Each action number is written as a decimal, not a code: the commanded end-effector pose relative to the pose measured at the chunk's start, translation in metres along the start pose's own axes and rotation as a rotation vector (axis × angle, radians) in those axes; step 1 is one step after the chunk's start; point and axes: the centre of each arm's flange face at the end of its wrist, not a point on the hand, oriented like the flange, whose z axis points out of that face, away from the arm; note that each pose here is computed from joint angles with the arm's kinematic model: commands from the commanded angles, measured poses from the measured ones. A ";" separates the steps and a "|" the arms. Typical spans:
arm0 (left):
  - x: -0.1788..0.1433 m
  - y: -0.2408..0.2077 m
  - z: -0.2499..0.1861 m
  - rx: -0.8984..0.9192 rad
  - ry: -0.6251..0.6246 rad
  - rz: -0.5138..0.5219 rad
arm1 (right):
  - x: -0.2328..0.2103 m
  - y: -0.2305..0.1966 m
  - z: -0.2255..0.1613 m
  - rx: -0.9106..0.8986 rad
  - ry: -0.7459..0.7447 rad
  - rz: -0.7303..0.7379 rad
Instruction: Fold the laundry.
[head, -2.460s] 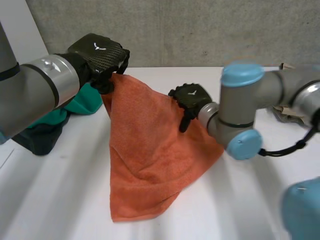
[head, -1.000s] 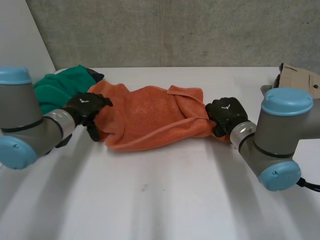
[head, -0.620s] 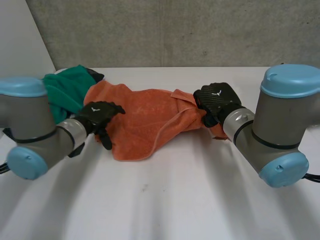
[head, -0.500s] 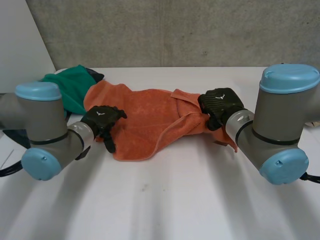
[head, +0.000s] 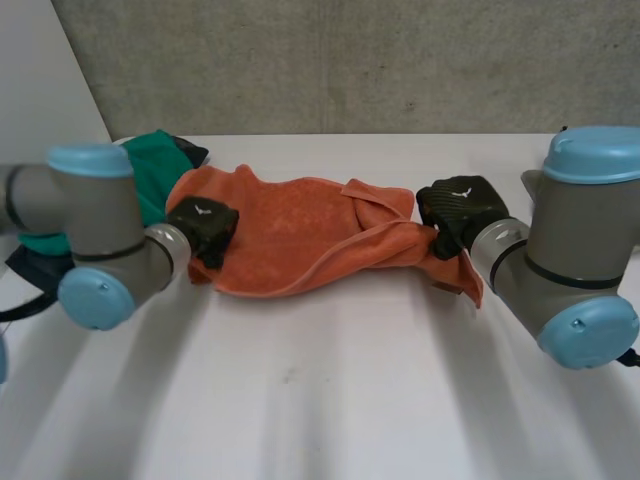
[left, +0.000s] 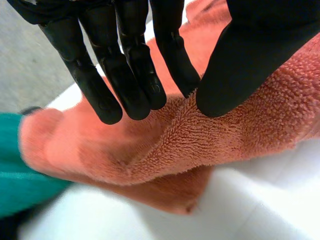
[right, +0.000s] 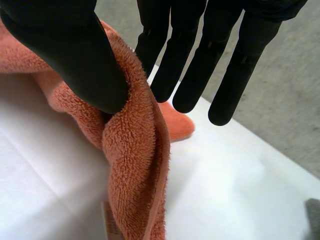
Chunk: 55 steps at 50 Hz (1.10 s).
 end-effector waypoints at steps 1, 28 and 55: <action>-0.023 -0.070 -0.071 0.133 -0.043 0.021 | 0.016 -0.028 -0.016 0.073 0.040 -0.092; -0.036 -0.028 0.065 0.126 -0.150 0.119 | -0.031 0.009 0.034 0.069 0.099 -0.183; -0.016 -0.012 -0.026 -0.058 -0.108 -0.101 | -0.018 -0.030 0.011 0.148 0.132 -0.151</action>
